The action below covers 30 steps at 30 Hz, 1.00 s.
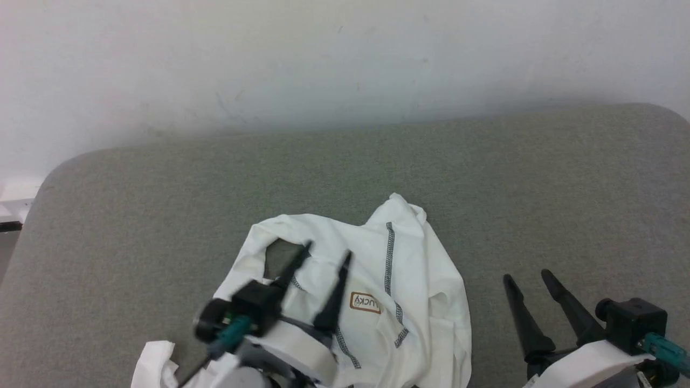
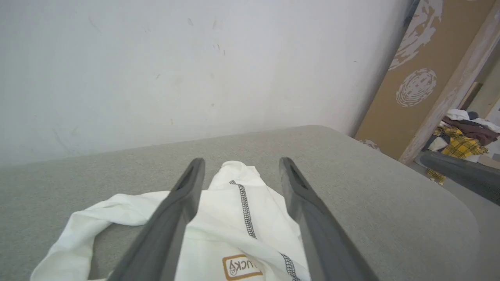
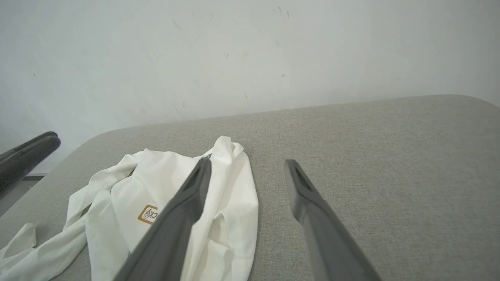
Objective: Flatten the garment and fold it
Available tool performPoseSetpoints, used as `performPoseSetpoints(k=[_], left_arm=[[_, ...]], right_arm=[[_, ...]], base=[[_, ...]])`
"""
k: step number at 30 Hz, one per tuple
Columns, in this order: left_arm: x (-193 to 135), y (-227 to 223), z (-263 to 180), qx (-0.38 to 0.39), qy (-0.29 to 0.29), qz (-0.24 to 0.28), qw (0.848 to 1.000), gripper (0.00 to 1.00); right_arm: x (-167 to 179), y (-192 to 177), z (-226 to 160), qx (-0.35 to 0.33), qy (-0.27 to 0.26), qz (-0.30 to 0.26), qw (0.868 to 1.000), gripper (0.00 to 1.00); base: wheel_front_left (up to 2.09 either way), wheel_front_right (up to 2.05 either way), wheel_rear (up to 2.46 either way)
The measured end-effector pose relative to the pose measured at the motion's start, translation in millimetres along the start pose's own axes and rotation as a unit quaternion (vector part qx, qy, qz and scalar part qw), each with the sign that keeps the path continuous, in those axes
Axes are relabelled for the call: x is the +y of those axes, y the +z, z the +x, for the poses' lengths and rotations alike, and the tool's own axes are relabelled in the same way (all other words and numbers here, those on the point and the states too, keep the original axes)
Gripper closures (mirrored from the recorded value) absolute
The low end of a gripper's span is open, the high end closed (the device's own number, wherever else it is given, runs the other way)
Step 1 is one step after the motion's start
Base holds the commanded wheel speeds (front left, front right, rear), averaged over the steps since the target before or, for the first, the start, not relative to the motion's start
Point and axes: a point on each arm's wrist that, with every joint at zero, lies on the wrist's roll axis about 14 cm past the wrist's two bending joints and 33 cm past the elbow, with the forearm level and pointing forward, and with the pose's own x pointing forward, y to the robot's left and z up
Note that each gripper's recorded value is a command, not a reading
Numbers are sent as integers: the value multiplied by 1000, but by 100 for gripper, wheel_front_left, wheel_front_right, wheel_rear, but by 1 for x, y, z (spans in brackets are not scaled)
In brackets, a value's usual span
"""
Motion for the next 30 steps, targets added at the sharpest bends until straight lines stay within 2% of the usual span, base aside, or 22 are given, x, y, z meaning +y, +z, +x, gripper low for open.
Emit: performPoseSetpoints(k=[3,7,14,20,25,30], left_arm=[[39,18,-5,-37,67,15,997,0],[87,22,-24,-43,152,27,987,0],[150,19,-74,-36,270,39,961,0],[168,6,-112,-13,320,49,946,0],[165,1,-120,-8,323,45,945,0],[163,-4,-121,-5,323,36,946,0]], right_arm=[[5,-1,2,2,7,-3,1000,0],[11,-7,5,15,18,-7,1000,0],[26,-45,12,101,44,-10,994,0],[71,-69,33,174,119,-10,977,0],[99,-83,53,227,172,-42,958,0],[107,-97,72,271,189,-66,942,0]], base=[[0,0,0],[0,0,0],[0,0,0],[0,0,0],[0,0,0],[0,0,0]])
